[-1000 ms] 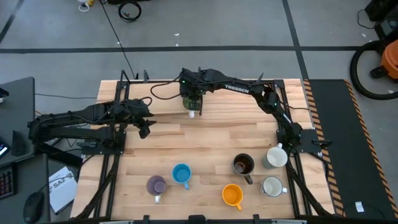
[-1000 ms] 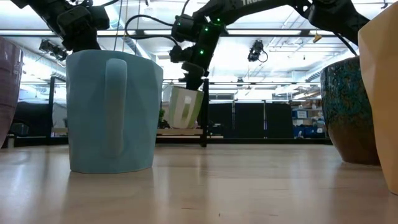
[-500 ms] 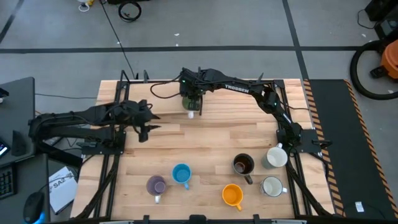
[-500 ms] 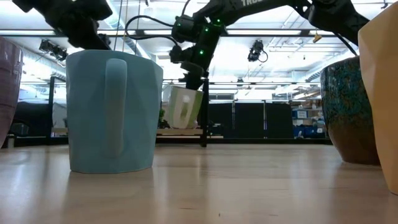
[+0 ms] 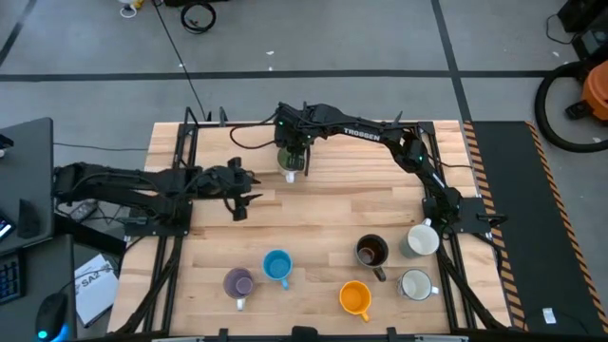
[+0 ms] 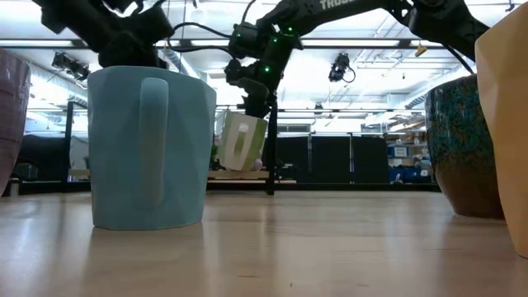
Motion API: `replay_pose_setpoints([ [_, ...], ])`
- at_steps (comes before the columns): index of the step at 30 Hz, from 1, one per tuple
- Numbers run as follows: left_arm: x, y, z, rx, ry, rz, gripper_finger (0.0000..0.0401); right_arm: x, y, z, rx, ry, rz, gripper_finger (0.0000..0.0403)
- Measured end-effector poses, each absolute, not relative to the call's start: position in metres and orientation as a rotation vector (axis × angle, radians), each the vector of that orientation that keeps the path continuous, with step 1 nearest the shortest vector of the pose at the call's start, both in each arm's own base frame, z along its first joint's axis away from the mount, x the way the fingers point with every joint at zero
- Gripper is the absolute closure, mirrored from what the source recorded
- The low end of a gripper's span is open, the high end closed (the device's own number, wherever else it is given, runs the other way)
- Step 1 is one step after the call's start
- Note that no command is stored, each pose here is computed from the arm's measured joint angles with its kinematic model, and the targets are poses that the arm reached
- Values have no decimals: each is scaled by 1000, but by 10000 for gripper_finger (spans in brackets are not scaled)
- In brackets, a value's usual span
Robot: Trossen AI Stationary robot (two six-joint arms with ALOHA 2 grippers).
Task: Place coffee mugs
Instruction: Put the green mug on the shelf
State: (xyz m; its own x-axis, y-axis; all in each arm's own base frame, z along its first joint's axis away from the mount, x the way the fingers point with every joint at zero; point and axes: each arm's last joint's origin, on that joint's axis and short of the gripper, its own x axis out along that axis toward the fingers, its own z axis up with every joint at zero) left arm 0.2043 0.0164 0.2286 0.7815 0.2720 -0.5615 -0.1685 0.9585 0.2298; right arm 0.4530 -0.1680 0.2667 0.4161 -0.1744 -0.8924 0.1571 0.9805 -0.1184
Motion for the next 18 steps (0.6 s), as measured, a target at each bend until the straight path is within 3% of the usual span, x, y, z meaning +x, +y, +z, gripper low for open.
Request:
replay_pose_setpoints([
  [12, 242, 25, 203, 410, 655, 338, 220, 452, -166, 266, 41, 1123, -179, 372],
  [18, 249, 24, 195, 409, 665, 310, 220, 452, -166, 266, 101, 1118, -214, 372],
])
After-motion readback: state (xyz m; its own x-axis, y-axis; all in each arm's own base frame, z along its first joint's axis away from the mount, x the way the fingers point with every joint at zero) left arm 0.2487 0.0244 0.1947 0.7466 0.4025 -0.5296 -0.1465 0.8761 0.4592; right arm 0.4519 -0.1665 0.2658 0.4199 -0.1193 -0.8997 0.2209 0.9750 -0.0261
